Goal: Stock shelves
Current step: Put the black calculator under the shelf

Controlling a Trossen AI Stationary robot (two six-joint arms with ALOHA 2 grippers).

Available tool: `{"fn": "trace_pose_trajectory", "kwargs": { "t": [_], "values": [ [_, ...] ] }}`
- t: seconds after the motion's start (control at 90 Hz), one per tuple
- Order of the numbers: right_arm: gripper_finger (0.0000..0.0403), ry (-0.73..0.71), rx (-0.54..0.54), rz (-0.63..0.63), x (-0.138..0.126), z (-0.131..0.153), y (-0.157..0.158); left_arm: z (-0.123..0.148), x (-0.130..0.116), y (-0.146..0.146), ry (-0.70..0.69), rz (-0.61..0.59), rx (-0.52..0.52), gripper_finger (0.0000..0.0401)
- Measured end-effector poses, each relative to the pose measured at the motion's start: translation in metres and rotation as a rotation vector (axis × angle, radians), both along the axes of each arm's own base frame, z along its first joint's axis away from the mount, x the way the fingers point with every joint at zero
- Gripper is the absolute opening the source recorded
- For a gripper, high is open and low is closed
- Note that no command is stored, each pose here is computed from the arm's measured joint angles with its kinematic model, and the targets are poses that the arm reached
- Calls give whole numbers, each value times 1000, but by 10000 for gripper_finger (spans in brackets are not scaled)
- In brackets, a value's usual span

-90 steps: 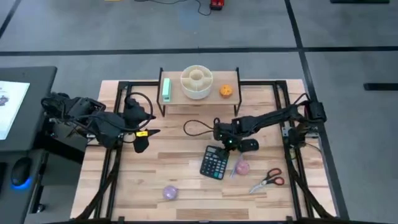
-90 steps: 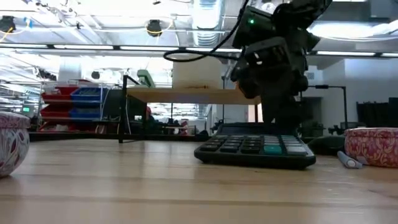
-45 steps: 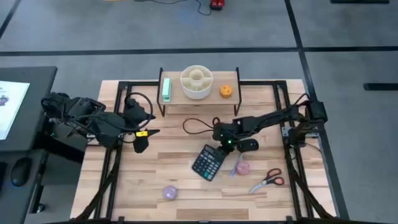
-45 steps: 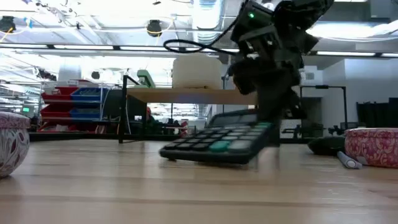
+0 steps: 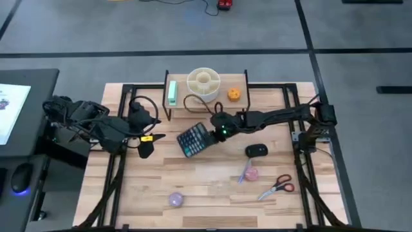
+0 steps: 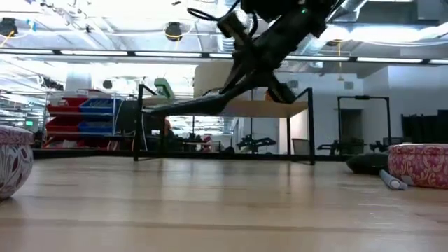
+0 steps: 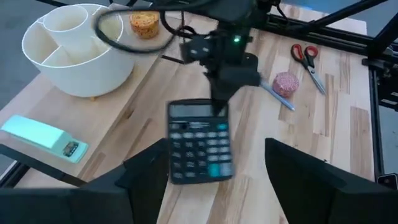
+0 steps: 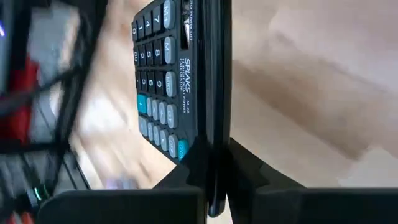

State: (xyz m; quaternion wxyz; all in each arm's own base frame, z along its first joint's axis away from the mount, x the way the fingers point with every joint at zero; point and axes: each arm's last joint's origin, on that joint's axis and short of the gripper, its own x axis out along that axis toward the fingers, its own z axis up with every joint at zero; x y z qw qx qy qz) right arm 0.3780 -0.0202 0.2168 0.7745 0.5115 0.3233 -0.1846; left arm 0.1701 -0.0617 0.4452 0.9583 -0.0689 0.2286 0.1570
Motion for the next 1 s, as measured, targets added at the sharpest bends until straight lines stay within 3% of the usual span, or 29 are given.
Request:
{"fn": "trace_pose_trajectory", "kwargs": {
  "t": [0.556,0.711,1.0],
  "values": [
    [23,43,53,-47,64,-61,-7,0,0,0,-1,-3,-2,237],
    [25,9,32,-48,77,-61,-13,0,0,0,-2,-3,-3,237],
    [47,14,-52,-121,75,-58,-26,0,0,-1,2,-17,-12,237]
  ]
}}
